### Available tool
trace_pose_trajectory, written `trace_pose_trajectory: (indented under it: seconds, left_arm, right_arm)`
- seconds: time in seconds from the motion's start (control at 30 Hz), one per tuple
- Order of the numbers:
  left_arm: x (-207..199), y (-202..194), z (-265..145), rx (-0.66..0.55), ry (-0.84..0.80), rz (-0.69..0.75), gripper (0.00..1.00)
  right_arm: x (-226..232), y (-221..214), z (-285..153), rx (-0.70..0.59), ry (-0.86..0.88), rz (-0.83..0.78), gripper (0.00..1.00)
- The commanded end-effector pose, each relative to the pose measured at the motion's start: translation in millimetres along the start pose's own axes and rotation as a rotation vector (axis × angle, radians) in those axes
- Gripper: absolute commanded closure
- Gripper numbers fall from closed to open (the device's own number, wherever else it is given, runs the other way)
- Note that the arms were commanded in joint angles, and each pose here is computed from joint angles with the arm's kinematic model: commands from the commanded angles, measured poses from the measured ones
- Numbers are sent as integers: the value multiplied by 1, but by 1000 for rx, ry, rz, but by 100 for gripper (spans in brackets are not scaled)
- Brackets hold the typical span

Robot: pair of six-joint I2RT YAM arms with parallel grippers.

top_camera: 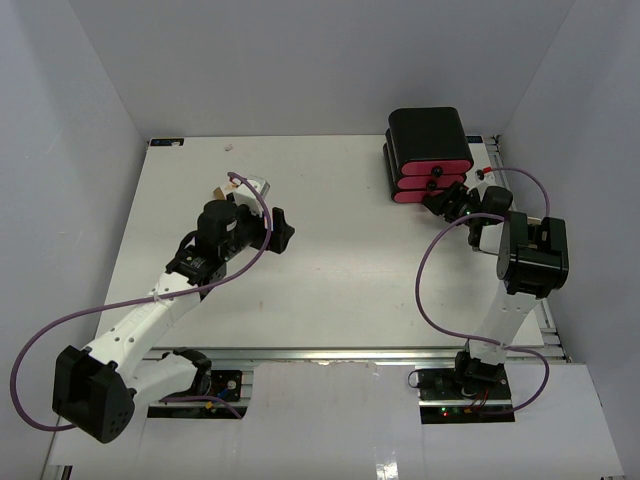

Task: Organize the makeup

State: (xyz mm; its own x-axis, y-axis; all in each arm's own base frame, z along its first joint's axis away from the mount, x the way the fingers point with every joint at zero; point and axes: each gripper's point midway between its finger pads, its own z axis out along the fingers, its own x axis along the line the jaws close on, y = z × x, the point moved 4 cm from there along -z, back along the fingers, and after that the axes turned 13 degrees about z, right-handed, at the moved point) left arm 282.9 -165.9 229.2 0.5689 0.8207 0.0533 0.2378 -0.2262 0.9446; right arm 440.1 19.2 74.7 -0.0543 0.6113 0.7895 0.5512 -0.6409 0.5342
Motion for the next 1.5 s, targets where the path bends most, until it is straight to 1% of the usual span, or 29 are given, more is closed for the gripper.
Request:
trace_pose_trajectory:
  seconds: [0.0,0.17,0.4,0.63,0.8,0.87,0.97,1.07,1.17,1.23,1.37,1.4,1.43,1.47]
  left_arm:
    - [0,4,-1,-19,-12,3,2]
    - [1,3,0,-16,-8,4,2]
    - [1,3,0,-18,-13,2,2]
    - [2,2,1,-14,-13,1,2]
    - [3,3,0,-17,-10,1,2]
    - [3,4,-1,-21,-11,0,2]
    - [3,5,-2,-24,-12,0,2]
    - [2,6,-3,-29,-13,0,2]
    - [3,6,-3,-30,-9,-1,2]
    - [3,6,-3,-29,-9,-1,2]
    - [4,2,-2,-19,1,1,2]
    - [5,1,-2,-17,3,1,2]
    - [5,1,-2,-16,3,2,2]
    - [5,0,-1,-12,7,1,2]
  right_arm:
    - [-3,17,12,-44,-18,36,33]
    - [-10,19,23,-39,-16,93,35]
    - [-13,23,32,-46,0,123,41]
    - [-13,21,34,-45,22,137,56]
    - [-8,11,22,-12,50,134,71]
    - [-9,3,12,6,48,141,74]
    - [-1,-3,-6,23,63,122,75]
    - [-4,-16,-28,54,56,115,74]
    - [-5,-32,-49,96,47,118,72]
    - [-5,-38,-56,108,50,114,66]
    - [-6,-47,-64,118,48,118,59]
    - [-5,-48,-65,120,50,117,55]
    - [-5,-48,-65,120,51,116,55]
    - [-4,-48,-65,129,66,104,40]
